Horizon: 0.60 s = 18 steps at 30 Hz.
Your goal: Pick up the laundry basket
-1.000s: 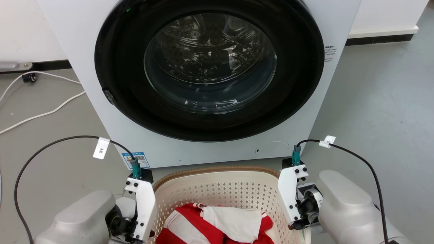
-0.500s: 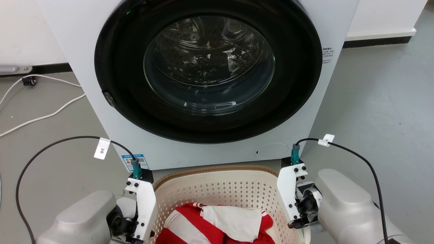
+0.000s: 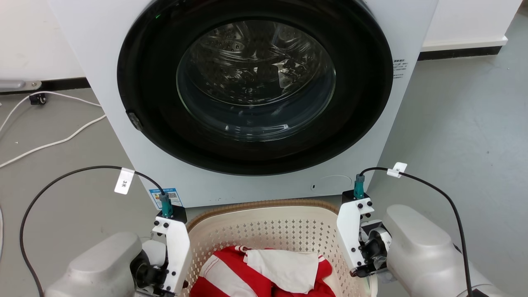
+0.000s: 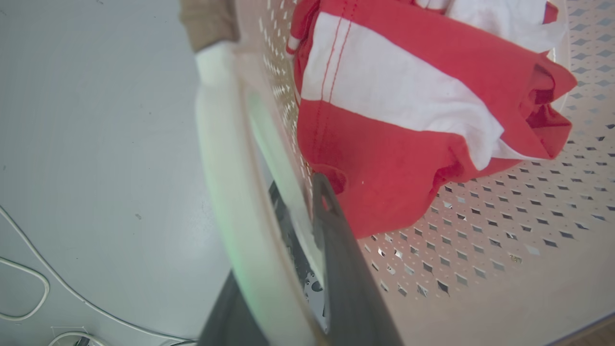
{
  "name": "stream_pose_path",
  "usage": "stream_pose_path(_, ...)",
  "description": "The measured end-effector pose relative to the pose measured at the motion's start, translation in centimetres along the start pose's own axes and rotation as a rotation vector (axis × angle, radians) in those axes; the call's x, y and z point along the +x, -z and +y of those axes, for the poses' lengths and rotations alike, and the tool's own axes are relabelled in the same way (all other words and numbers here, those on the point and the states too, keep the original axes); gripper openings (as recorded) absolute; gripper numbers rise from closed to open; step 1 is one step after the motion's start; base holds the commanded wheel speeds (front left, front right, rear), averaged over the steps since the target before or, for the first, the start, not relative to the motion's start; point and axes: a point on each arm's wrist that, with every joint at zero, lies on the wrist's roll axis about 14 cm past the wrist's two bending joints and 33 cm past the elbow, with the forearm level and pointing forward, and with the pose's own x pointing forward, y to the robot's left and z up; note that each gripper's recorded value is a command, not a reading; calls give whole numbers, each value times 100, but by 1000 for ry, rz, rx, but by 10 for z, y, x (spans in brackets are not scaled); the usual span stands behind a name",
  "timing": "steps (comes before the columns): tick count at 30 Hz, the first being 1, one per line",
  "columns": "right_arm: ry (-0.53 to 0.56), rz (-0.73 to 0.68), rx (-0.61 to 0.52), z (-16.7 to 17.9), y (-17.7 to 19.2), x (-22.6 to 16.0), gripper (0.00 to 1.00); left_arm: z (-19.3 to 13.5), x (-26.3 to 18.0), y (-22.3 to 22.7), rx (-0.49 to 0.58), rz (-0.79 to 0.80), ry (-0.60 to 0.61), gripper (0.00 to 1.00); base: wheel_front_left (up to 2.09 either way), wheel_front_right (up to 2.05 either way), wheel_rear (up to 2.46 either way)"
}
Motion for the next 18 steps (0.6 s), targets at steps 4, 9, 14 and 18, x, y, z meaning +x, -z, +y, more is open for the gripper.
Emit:
stream_pose_path(4, 0, -1, -5, 1, 0, 0, 0, 1, 0, 1, -1, 1, -1, 0, 0, 0, 0)
stream_pose_path(9, 7, 3, -10, 0, 0, 0, 0, 1, -1, 1, -3, 2, -1, 0, 0, 0, 0)
stream_pose_path(14, 8, 5, -11, 0, 0, 1, 0, 1, -1, 2, -7, 3, 0, 0, 0, 0, 0)
stream_pose_path(18, 10, 4, -15, 0, 0, 1, 0, 1, -1, 2, -9, 3, 0, 0, 0, 0, 0)
